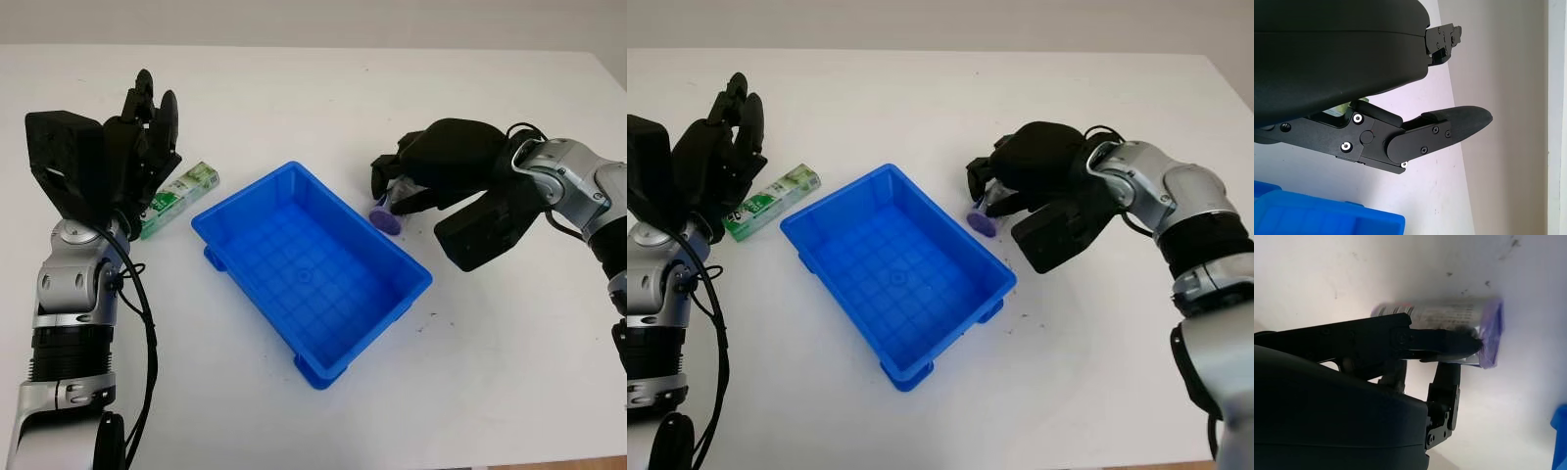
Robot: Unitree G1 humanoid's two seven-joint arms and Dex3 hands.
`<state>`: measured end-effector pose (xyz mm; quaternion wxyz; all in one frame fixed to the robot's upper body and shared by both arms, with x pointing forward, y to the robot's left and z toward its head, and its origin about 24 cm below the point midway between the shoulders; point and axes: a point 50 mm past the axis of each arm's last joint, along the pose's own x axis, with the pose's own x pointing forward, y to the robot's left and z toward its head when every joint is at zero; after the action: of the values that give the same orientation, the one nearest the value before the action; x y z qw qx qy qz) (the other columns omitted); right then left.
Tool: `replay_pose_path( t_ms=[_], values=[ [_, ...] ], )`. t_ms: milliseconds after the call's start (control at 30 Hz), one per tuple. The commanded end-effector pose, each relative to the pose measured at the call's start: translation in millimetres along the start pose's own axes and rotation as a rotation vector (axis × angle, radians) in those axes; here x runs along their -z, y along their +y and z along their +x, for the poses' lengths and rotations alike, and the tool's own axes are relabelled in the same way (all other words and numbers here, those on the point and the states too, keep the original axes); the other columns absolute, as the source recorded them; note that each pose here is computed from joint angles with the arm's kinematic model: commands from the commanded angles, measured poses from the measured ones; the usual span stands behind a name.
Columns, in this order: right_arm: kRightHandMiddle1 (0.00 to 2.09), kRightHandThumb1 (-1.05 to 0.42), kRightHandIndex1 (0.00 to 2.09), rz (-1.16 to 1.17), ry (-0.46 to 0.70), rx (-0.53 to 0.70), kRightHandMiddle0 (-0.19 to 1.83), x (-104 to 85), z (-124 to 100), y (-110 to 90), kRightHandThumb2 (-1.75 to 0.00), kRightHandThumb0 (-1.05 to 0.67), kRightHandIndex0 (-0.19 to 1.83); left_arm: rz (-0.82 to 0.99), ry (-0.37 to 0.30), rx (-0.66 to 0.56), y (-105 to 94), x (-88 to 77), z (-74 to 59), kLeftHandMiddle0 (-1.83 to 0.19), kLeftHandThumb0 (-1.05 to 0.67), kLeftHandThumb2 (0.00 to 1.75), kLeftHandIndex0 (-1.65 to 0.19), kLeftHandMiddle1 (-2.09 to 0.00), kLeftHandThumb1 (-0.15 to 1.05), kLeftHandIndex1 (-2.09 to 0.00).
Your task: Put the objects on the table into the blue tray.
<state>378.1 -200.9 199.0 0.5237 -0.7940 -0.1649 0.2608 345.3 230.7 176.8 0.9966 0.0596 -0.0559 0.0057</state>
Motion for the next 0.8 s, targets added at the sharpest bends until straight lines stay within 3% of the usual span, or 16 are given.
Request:
replay_pose_path(
  t_ms=[0, 133, 167, 267, 433, 767],
  values=[
    [2.08, -0.92, 2.08, -0.025, -0.014, -0.018, 0.08, -3.0, -3, 18, -0.06, -0.55, 0.15, -0.006, -0.021, 0.000, 1.0, -5.3, 2.2, 0.19, -0.68, 0.67, 0.19, 0.00, 1.05, 0.00],
    [2.09, -1.00, 2.09, -0.071, -0.025, 0.077, 0.21, -3.7, -4, 19, -0.07, -0.53, 0.52, -0.008, -0.021, 0.001, 0.6, -5.9, 3.3, 0.19, -0.68, 0.67, 0.19, 0.00, 1.05, 0.00],
    [2.09, -1.03, 2.09, -0.076, -0.027, 0.092, 0.27, -3.8, -3, 20, -0.12, -0.47, 0.73, -0.007, -0.021, 0.001, 0.6, -5.9, 3.4, 0.19, -0.68, 0.67, 0.19, 0.00, 1.05, 0.00],
    [2.09, -1.05, 2.09, -0.097, -0.030, 0.147, 0.38, -3.9, -3, 20, -0.14, -0.39, 1.01, -0.011, -0.022, 0.002, 1.2, -5.6, 3.9, 0.19, -0.68, 0.66, 0.19, 0.00, 1.05, 0.00],
    [2.09, -1.05, 2.09, -0.053, -0.010, 0.209, 0.42, -1.1, -1, 18, -0.15, -0.34, 1.07, -0.008, -0.020, 0.000, 1.4, -6.0, 4.0, 0.19, -0.69, 0.65, 0.19, 0.00, 1.05, 0.00],
    [2.09, -1.01, 2.09, 0.066, 0.017, 0.385, 0.41, 3.5, -1, 1, -0.06, -0.26, 0.90, -0.003, -0.011, 0.003, 0.5, -4.7, 2.8, 0.19, -0.69, 0.66, 0.19, 0.00, 1.05, 0.00]
  ],
)
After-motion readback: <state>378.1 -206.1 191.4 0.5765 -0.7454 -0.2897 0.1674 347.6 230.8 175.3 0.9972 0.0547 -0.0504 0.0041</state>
